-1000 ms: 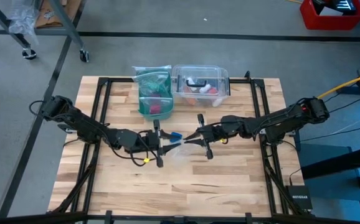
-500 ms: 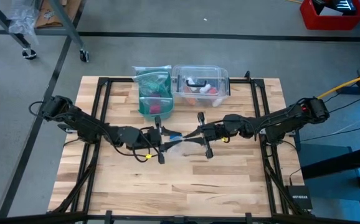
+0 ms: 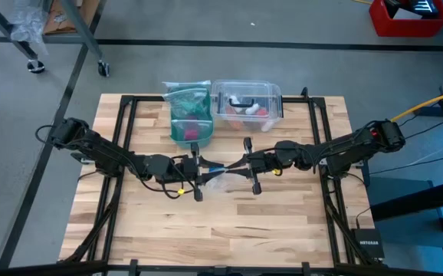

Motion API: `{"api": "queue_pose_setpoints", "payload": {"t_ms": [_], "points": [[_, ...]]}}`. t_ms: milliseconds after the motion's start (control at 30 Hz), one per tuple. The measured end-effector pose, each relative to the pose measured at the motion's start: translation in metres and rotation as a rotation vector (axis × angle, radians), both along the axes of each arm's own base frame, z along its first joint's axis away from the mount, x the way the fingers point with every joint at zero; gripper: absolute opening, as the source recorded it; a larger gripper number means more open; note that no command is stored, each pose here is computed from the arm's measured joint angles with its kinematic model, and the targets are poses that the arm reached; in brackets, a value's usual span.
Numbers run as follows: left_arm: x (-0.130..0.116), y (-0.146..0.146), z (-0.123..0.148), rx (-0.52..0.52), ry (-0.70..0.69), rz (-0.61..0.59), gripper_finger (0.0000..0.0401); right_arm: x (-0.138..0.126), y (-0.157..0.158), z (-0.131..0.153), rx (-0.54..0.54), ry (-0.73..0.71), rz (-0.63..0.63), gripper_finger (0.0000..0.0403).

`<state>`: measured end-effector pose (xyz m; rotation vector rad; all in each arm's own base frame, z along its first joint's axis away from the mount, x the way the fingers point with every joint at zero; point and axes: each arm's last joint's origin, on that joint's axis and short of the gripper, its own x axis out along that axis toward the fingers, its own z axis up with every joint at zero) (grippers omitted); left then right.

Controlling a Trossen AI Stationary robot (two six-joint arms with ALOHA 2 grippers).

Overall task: Roll bandage
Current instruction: Open the transparent zip bag

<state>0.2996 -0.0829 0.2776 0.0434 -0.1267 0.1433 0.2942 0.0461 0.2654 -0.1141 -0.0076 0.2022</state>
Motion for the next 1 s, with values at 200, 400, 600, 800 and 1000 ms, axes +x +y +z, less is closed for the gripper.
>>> {"api": "queue_pose_setpoints", "payload": {"t_ms": [200, 400, 600, 800, 1000], "points": [[0.0000, 0.0000, 0.0000, 0.008, 0.001, 0.001, 0.0056, 0.0000, -0.0002, 0.0003, 0.000, -0.003, -0.007, 0.0030], [0.0000, 0.0000, 0.0000, 0.008, 0.001, 0.001, 0.0043, 0.0000, -0.0002, 0.0005, 0.001, -0.005, -0.010, 0.0030], [0.0002, 0.0008, 0.0000, 0.008, 0.001, 0.004, 0.0037, 0.0000, -0.0003, 0.0008, 0.001, -0.008, -0.011, 0.0030], [0.0012, 0.0039, 0.0001, 0.010, 0.000, 0.002, 0.0027, 0.0000, -0.0004, 0.0010, 0.002, -0.008, -0.014, 0.0030], [0.0020, 0.0054, 0.0001, 0.015, -0.002, -0.030, 0.0005, 0.0000, -0.0003, 0.0010, 0.002, -0.008, -0.014, 0.0030]]}}
